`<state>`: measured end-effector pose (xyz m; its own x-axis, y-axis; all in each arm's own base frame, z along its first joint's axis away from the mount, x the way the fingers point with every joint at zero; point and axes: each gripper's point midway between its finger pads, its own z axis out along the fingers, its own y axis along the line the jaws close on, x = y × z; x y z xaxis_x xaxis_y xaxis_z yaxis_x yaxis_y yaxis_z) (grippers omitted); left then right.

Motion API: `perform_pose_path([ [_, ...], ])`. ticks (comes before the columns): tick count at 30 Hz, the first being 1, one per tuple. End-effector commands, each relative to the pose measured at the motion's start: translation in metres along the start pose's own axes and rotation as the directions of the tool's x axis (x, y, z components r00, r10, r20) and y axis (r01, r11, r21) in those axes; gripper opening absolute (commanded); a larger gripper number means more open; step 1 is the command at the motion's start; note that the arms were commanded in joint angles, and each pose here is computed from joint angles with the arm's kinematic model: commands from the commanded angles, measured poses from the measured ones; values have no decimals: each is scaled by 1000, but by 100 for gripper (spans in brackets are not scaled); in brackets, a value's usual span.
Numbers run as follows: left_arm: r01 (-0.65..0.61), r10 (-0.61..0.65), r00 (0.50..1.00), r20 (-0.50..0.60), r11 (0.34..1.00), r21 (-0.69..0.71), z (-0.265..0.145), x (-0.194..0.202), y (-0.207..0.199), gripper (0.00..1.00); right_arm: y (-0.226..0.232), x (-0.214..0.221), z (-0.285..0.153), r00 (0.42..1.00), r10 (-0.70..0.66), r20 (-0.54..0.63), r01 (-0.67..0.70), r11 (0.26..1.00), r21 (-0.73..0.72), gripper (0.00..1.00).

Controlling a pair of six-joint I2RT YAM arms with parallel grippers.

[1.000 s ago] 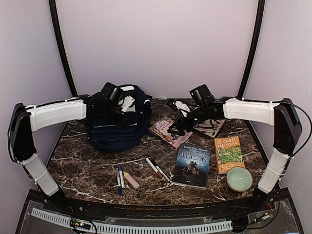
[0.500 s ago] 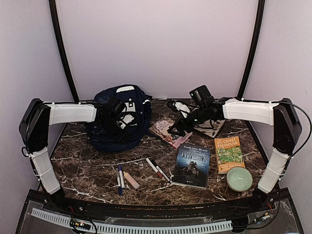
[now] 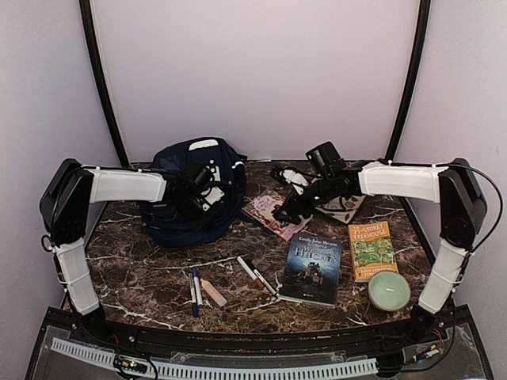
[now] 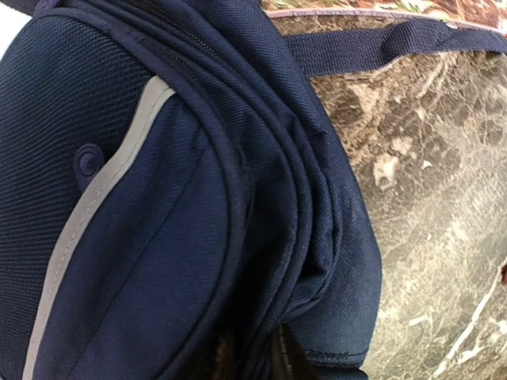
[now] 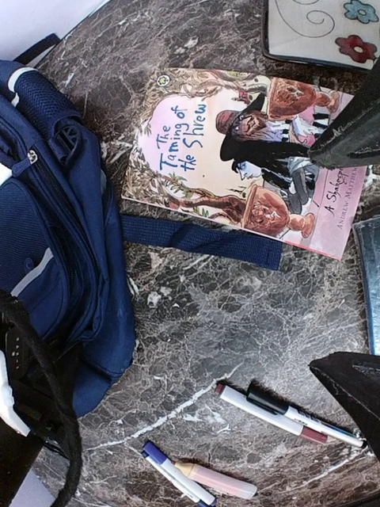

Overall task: Pack the student bag
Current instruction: Adjust the student bag at the corner of the board.

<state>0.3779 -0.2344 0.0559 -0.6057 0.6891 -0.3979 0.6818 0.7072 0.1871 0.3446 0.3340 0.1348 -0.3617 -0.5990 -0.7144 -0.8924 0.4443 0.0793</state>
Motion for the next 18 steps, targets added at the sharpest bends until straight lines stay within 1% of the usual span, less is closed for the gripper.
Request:
perform_pose_path([
  [1,18,-11,996,86,996,-89,-12,-22,19,13,-6,3,3,1000,-15,-11,15,1000,19,80],
  [4,47,-32,988,149,994,-99,-25,-36,23,4,-14,2,-5,999,-43,-31,45,997,66,79],
  [6,76,-56,982,182,992,-105,-32,-43,27,0,-19,2,-14,998,-54,-42,58,994,96,79],
  [10,156,-133,968,214,983,-95,-36,-46,28,0,-29,18,-33,994,-23,-110,37,992,124,78],
  [12,183,-158,965,210,978,-102,-32,-42,29,0,-35,31,-43,990,7,-141,13,990,139,78],
  [15,226,-201,967,159,960,-166,-25,-25,40,0,-46,54,-55,981,68,-182,-38,986,163,78],
  [18,291,-268,953,139,939,-184,-21,-3,50,0,-64,71,-64,971,139,-197,-99,975,198,78],
])
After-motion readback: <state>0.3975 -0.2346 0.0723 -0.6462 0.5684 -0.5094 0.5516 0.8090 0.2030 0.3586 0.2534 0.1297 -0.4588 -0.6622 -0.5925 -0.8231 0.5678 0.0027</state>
